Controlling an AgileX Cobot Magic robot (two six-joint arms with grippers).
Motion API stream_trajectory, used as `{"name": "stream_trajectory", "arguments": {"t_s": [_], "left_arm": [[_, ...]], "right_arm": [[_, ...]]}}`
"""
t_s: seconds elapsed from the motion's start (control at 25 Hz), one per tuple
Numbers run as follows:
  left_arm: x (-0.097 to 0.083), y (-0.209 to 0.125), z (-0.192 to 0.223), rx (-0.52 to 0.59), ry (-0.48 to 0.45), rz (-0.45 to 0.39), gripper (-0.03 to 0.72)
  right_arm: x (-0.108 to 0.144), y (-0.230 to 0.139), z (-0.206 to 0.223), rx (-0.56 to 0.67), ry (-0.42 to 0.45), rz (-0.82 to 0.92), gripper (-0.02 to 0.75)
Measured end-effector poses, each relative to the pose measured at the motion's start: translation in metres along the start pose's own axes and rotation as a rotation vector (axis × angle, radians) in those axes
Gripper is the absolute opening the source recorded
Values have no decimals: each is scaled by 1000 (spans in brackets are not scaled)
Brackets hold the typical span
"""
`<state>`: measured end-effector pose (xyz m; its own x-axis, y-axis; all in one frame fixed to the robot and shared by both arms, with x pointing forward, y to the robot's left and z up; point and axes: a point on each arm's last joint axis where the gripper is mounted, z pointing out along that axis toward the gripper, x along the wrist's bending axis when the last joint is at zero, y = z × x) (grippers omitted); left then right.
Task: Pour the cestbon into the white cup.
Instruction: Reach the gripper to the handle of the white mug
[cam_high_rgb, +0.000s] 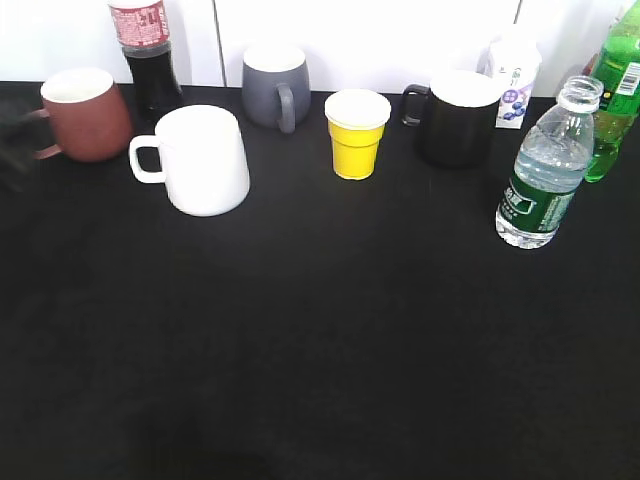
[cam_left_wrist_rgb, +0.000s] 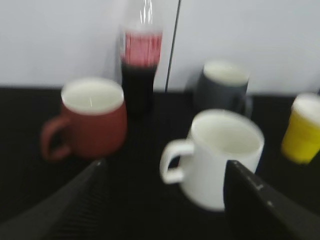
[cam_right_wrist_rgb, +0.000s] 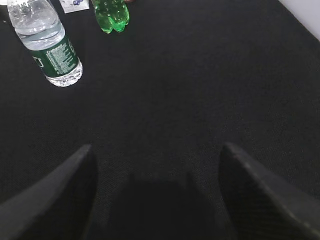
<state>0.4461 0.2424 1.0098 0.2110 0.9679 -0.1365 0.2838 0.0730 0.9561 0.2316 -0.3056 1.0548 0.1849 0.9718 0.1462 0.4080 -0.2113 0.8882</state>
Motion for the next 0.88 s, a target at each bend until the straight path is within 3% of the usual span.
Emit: {"name": "stream_trajectory", "arguments": {"t_s": [0.12, 0.24, 0.68, 0.88], "left_arm": [[-1, -21, 33, -24, -33, 82, 544], [1, -48, 59, 25, -33, 92, 544], [5, -76, 105, 50, -27, 93, 526], [3, -71, 117, 25, -31, 93, 524]], "right_arm": [[0, 0, 0, 0, 0, 0, 575], [0, 0, 0, 0, 0, 0, 575], [0, 0, 0, 0, 0, 0, 575], [0, 0, 0, 0, 0, 0, 575]]}}
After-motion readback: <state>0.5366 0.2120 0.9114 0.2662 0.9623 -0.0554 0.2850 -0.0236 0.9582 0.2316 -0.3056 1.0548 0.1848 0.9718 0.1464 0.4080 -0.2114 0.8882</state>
